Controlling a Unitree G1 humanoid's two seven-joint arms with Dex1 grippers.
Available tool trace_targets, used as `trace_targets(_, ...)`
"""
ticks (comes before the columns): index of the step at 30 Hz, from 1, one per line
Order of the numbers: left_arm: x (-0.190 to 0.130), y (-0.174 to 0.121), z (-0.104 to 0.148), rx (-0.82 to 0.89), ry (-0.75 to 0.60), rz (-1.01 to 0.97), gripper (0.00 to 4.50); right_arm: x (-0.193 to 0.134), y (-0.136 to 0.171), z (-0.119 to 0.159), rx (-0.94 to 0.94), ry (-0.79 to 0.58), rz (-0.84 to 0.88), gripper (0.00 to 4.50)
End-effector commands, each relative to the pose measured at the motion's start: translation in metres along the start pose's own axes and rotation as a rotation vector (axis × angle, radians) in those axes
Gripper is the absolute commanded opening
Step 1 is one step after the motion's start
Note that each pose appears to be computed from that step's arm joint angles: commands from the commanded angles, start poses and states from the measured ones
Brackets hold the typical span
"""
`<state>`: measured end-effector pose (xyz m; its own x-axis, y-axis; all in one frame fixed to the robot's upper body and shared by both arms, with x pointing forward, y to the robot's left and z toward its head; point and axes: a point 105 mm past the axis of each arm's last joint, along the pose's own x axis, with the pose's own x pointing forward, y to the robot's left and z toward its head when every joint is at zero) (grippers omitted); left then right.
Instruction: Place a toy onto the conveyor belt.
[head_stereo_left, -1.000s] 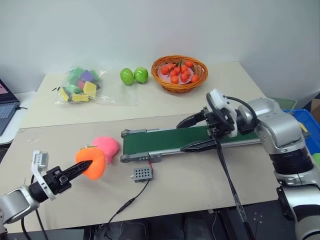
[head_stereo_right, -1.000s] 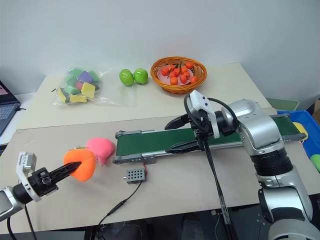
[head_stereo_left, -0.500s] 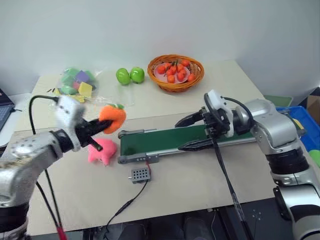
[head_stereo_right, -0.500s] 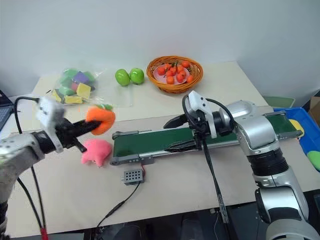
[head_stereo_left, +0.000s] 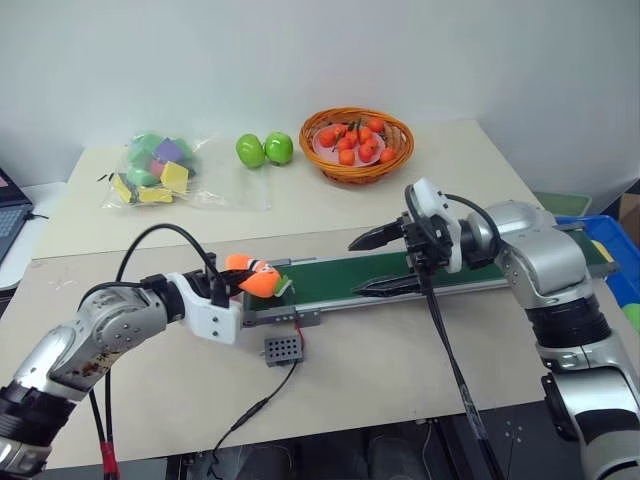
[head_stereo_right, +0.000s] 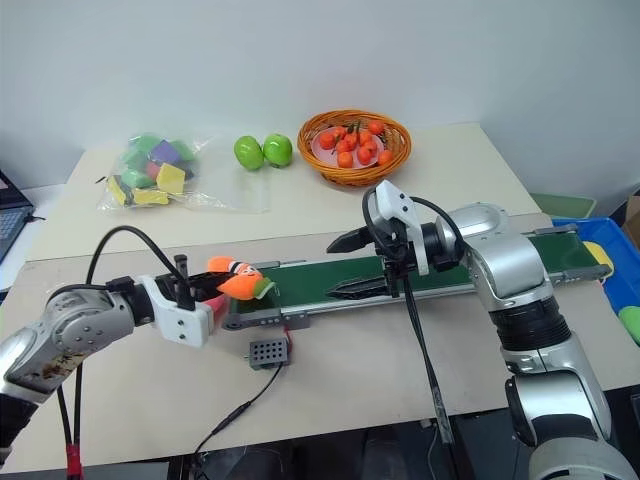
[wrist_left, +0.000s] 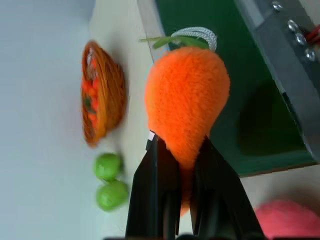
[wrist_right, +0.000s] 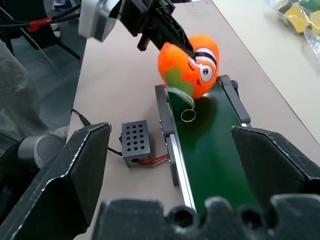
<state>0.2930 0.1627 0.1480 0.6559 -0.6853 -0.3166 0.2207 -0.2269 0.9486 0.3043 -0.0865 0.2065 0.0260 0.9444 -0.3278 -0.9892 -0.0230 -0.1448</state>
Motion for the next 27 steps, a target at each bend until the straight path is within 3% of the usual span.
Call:
trace_targets(1, 0.007, 0.006, 0.001, 0.103, -0.024, 0.064, 0.06, -0.003, 0.0, 0.01, -0.056, -0.015, -0.016, 4.5)
trace_targets(13, 0.03, -0.003, -0.002, 0.104, -0.079, 0.061, 0.06, -0.005, 0.001, 0.01, -0.061, -0.014, -0.039, 4.5)
trace_targets(14, 0.031, -0.004, -0.001, 0.089, -0.087, 0.054, 0.82, -0.006, 0.001, 0.01, -0.061, -0.012, -0.041, 4.5)
trace_targets(20, 0.032, -0.005, -0.009, 0.018, -0.06, 0.049, 2.96, -0.008, 0.0, 0.009, -0.061, -0.005, -0.055, 4.5)
trace_targets(23, 0.026, 0.005, -0.015, -0.157, -0.038, 0.066, 4.18, -0.009, 0.0, 0.009, -0.061, -0.001, -0.058, 4.5)
trace_targets(24, 0.024, 0.005, -0.017, -0.215, -0.037, 0.058, 4.43, -0.01, 0.0, 0.009, -0.061, -0.001, -0.059, 4.5)
trace_targets(27, 0.011, 0.01, -0.016, -0.364, -0.048, 0.001, 4.43, -0.013, -0.001, 0.009, -0.062, 0.005, -0.063, 4.5)
